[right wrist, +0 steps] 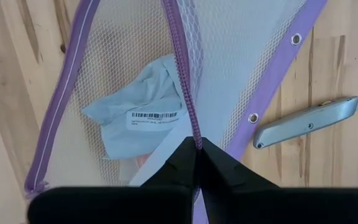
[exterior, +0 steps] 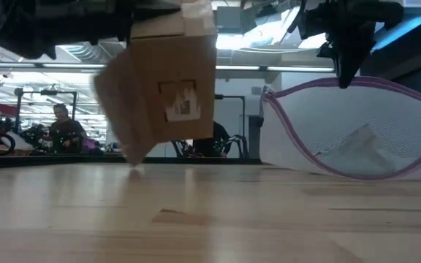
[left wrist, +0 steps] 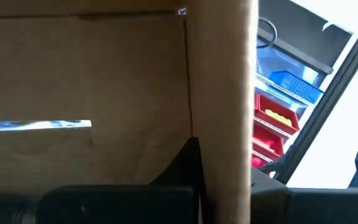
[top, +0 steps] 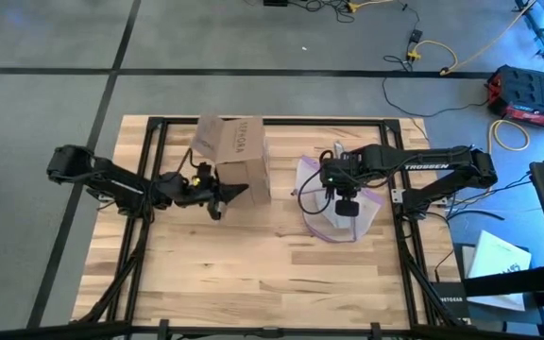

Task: Unpack boxes
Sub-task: Put the white box into the zip bag

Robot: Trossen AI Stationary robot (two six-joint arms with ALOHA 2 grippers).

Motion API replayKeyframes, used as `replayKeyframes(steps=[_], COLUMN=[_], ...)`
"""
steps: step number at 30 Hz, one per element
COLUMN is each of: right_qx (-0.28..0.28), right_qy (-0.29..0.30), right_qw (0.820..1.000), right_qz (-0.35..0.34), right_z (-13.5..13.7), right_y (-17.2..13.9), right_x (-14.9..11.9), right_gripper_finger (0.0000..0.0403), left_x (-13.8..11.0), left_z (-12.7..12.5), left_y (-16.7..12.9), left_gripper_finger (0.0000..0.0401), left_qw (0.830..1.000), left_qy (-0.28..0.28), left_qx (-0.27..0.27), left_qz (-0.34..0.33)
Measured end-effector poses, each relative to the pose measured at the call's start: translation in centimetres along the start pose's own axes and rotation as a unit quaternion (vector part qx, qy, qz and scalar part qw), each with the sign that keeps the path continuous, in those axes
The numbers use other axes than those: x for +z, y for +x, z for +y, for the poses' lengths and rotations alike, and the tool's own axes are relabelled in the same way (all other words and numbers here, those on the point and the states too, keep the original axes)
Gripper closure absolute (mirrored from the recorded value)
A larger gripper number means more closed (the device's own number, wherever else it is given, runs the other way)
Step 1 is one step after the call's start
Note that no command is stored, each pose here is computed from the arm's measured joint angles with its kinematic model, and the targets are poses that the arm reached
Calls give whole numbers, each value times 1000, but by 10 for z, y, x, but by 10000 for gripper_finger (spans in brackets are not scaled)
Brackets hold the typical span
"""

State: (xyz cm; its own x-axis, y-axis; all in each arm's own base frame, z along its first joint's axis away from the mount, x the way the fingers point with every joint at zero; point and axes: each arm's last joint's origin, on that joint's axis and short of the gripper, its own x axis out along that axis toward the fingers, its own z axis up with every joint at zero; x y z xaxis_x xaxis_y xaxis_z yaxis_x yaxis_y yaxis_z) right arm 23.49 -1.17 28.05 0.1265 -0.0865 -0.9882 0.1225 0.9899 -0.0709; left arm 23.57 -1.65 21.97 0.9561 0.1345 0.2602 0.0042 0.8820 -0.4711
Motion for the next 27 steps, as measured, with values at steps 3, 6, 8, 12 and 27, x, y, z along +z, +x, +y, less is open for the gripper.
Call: replayKeyframes(steps=[3, 6, 8, 12, 27], right_qx=[0, 2, 2, 2, 2], right_qy=[0, 0, -1, -2, -11], right_qw=[1000, 1000, 1000, 1000, 1000], right_qz=[5, 6, 6, 7, 9], right_z=[0, 0, 0, 0, 0], right_y=[0, 0, 0, 0, 0], right_x=[-1, -1, -1, -1, -2], right_gripper_finger=[403, 403, 403, 403, 403], left_x=[-6, -17, -24, -38, -48], left_z=[3, 4, 4, 2, -22], left_y=[-3, -1, 0, 2, 63], left_gripper_finger=[401, 401, 401, 401, 401], left_qw=[1000, 999, 999, 999, 995], left_qy=[-5, -4, -12, -36, -15], left_qx=[3, 6, -1, -36, -83], left_qz=[14, 32, 29, -7, -46])
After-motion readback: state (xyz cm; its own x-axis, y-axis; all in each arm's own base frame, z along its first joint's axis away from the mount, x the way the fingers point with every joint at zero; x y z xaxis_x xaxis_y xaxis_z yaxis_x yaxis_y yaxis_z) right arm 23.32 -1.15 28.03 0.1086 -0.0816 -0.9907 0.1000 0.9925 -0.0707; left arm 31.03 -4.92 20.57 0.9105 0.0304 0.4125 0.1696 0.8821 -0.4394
